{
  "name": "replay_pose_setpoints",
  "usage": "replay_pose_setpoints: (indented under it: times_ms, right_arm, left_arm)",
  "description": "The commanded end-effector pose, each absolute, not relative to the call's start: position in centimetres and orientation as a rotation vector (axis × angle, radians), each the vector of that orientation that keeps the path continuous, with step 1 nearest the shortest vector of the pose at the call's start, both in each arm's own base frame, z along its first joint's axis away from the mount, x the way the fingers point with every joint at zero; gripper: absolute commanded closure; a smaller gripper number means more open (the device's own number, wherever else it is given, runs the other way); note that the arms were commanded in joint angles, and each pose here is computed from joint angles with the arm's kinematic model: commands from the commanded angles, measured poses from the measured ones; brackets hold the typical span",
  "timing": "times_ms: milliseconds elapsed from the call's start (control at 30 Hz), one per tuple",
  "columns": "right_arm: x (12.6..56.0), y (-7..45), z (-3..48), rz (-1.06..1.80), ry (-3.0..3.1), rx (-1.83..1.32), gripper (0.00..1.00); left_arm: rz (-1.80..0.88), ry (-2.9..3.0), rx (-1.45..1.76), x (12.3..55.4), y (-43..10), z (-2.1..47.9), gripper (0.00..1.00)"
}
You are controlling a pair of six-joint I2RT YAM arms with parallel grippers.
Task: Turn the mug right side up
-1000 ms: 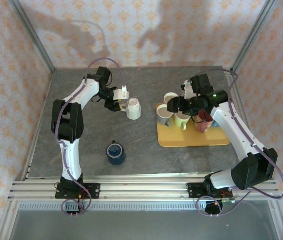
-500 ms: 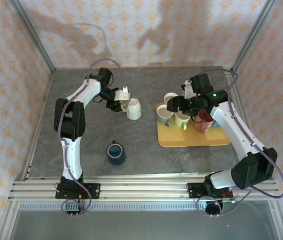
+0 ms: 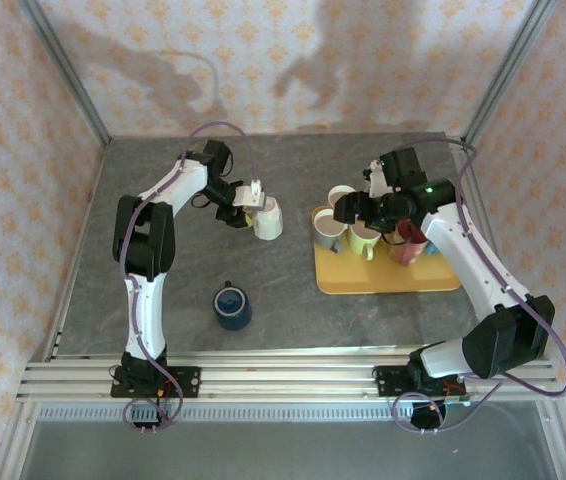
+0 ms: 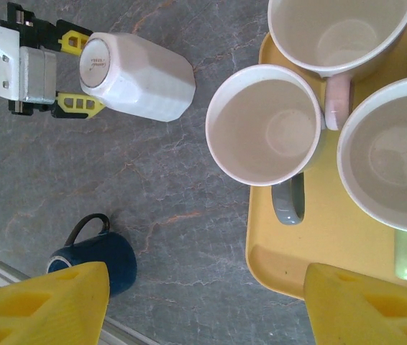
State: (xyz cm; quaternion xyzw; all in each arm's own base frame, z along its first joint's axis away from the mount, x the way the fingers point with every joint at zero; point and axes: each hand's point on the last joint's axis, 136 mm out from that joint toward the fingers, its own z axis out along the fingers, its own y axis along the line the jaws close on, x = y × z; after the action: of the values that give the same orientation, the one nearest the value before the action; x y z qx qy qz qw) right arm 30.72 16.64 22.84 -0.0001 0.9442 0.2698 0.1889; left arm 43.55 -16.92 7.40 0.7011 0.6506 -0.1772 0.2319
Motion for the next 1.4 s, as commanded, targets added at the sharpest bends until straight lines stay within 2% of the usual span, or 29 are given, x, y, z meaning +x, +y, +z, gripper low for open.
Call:
replay_pose_setpoints:
  times_ms: [0,100,367,800,900,1300,1367]
  right_arm:
    - [30.5,16.1,24.0,0.744,2.632,0.025,0.28]
    - [30.5,16.0,24.1,0.745,2.628,0.027,0.28]
    - [30.6,16.1,24.0,0.745,2.632,0.030,0.28]
    - [30.3,16.0,23.6,0.749,2.632,0.033,0.27]
    - [30.3,16.0,23.5,0.750,2.628,0.029,0.28]
    - [30.2,16.6,23.7,0.805,2.578,-0.022,0.27]
    - [30.1,16.9,24.0,0.826,2.559,-0.045,0.27]
  left_arm:
    - [-0.480,1.794,1.952,43.6,-17.0,7.0,0.56]
    - [-0.477,1.796,1.961,43.6,-17.0,6.8,0.62]
    - [-0.474,1.789,1.954,43.7,-17.3,7.0,0.67]
    - [-0.523,1.783,1.843,43.7,-18.3,8.8,0.96]
    - [-0.535,1.772,1.807,43.5,-18.6,9.8,1.00]
    - [-0.591,1.707,1.586,42.1,-20.1,15.8,1.00]
    - [-0.579,1.670,1.548,41.6,-20.2,18.4,1.00]
